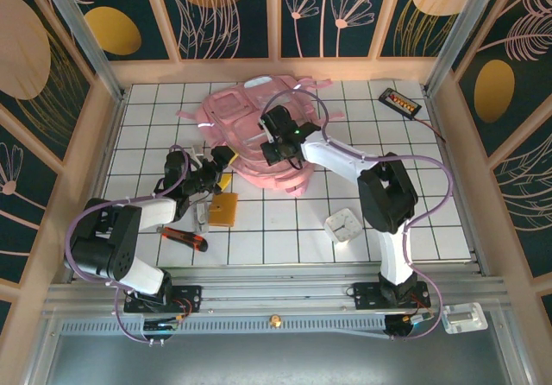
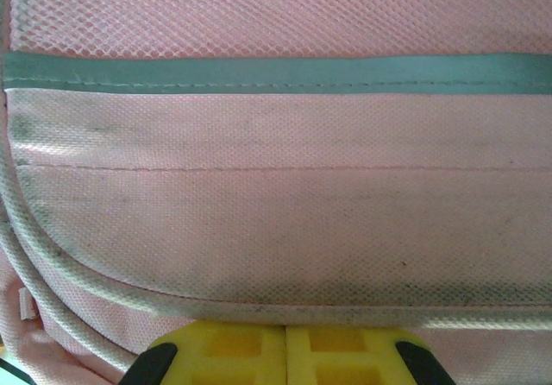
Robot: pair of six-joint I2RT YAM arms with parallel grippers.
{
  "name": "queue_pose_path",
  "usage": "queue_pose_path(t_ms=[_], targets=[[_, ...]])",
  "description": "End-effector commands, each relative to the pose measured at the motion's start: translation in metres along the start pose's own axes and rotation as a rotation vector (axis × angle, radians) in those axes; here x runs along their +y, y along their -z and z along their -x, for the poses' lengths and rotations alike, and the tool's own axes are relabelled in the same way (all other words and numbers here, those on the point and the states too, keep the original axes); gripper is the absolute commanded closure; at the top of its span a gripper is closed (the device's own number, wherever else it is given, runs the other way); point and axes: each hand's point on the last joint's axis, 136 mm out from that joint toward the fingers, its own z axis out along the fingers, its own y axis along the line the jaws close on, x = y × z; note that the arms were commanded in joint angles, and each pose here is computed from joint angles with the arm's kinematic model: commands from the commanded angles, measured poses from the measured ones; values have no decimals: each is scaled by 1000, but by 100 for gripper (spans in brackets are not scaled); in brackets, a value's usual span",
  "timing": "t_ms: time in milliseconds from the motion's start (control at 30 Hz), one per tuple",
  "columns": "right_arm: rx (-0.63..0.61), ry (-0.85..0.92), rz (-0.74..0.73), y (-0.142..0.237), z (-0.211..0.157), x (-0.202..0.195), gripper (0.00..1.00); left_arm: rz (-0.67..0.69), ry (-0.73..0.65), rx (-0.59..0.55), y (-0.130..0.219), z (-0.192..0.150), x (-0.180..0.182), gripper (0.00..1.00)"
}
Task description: Pack the student bag
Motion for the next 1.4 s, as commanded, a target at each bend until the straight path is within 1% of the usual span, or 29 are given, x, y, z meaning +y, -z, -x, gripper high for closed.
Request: queue_pose_path(t_ms=[0, 100, 200, 367, 533, 633, 800, 833, 900, 967, 1067, 1100, 1133, 1267, 1367], targets=[[-134, -95, 31, 37, 28, -1, 100, -62, -54, 17, -2, -6, -34, 1], [-189, -172, 91, 54, 33, 5, 100, -105, -63, 51, -13, -21, -54, 1], [-261, -249, 167, 72, 38, 12, 100, -165, -36, 65, -20, -30, -69, 1], [-352, -312, 244, 98, 44, 21, 100, -196, 0, 43, -24, -26, -72, 1], [-379, -333, 272, 107, 45, 23, 100, -222, 23, 43, -31, -27, -82, 13], [-382, -333, 285, 108, 46, 27, 100, -222, 50, 49, -37, -31, -78, 20], [-382, -326, 292, 108, 45, 33, 100, -216, 97, 71, -46, -44, -65, 26], [-381, -324, 291, 107, 44, 34, 100, -211, 101, 73, -48, -45, -62, 29], [-382, -320, 291, 107, 43, 35, 100, -211, 114, 72, -50, -47, -59, 41], [-387, -318, 276, 107, 42, 33, 100, -221, 126, 63, -51, -45, -58, 59], [-401, -316, 238, 108, 36, 25, 100, -239, 126, 58, -50, -44, -61, 76], [-415, -315, 204, 108, 33, 18, 100, -239, 124, 61, -50, -45, -61, 85], [-429, -316, 180, 108, 32, 13, 100, -241, 118, 62, -50, -45, -62, 99], [-470, -346, 116, 107, 22, -14, 100, -233, 102, 52, -44, -43, -61, 100], [-527, -373, 76, 112, 19, -39, 100, -244, 93, 49, -37, -40, -67, 100]])
